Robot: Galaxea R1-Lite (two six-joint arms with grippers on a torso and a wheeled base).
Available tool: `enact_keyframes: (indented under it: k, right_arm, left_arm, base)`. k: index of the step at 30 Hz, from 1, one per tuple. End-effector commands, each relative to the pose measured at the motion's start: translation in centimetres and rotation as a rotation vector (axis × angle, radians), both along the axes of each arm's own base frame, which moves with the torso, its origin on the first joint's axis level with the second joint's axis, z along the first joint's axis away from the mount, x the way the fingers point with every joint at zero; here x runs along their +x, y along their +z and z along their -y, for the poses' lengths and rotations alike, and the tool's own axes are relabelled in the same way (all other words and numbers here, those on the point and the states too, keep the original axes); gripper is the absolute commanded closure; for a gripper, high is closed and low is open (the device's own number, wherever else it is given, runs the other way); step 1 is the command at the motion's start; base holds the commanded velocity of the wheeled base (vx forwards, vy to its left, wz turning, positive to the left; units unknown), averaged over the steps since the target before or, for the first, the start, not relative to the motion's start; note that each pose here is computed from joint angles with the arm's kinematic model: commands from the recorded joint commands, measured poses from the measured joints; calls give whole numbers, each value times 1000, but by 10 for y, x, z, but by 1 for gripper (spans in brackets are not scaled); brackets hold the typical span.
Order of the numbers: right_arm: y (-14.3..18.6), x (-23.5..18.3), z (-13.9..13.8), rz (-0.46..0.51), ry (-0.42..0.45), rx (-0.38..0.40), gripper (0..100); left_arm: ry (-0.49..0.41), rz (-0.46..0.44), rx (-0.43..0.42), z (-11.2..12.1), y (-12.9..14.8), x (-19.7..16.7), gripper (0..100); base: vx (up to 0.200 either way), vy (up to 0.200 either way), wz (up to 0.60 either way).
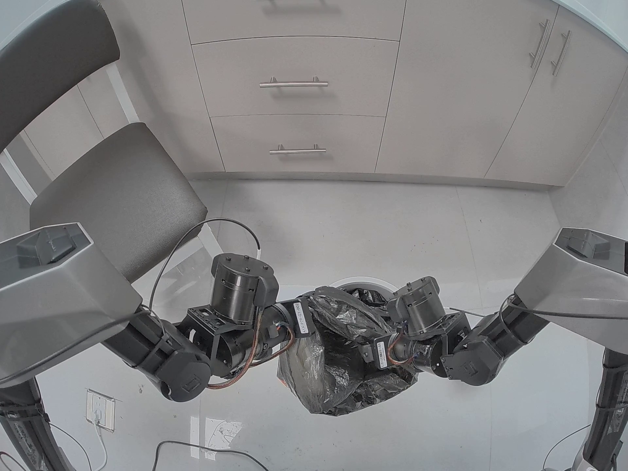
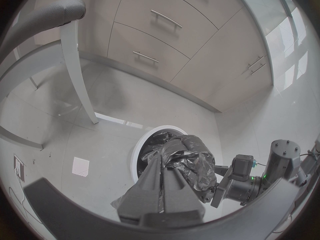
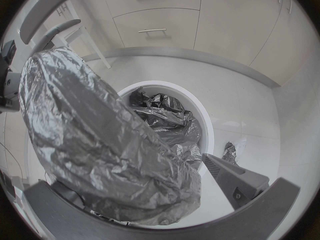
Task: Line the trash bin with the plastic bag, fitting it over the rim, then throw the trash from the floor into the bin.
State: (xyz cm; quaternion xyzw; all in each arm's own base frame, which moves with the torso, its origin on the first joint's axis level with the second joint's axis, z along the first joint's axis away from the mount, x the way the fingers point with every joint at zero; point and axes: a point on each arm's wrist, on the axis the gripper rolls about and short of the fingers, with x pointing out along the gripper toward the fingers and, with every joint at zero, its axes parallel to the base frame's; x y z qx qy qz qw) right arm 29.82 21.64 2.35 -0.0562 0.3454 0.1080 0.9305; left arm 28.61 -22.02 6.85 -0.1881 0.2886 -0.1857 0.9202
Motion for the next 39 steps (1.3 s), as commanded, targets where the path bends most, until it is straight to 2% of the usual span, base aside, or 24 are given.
enact_keyframes:
  k: [1,2,7,13,16,23,39]
  right_arm:
    - [-1,7,2,21,-23,7,0]
    - [1,11,3,71,-50,20,0]
    - [11,20,6,164,-87,57,0]
    - [14,26,13,191,-104,56,0]
    - [14,31,19,224,-154,49,0]
    - [15,39,23,291,-191,78,0]
    - [14,45,34,315,-263,68,0]
  left_arm:
    - [-3,0,3,1,-1,0,100]
    - [-3,-3,9,1,-3,0,100]
    - [-7,-7,38,1,-10,2,100]
    - [-31,-2,99,2,-20,3,100]
    - [-29,13,88,5,-24,7,100]
    - [-29,22,86,8,-29,11,100]
    - [-41,15,89,19,-43,21,100]
  base:
    - [0,0,0]
    - [0,0,0]
    - [0,0,0]
    - [0,0,0]
    - [0,0,0]
    - [0,0,0]
    - [0,0,0]
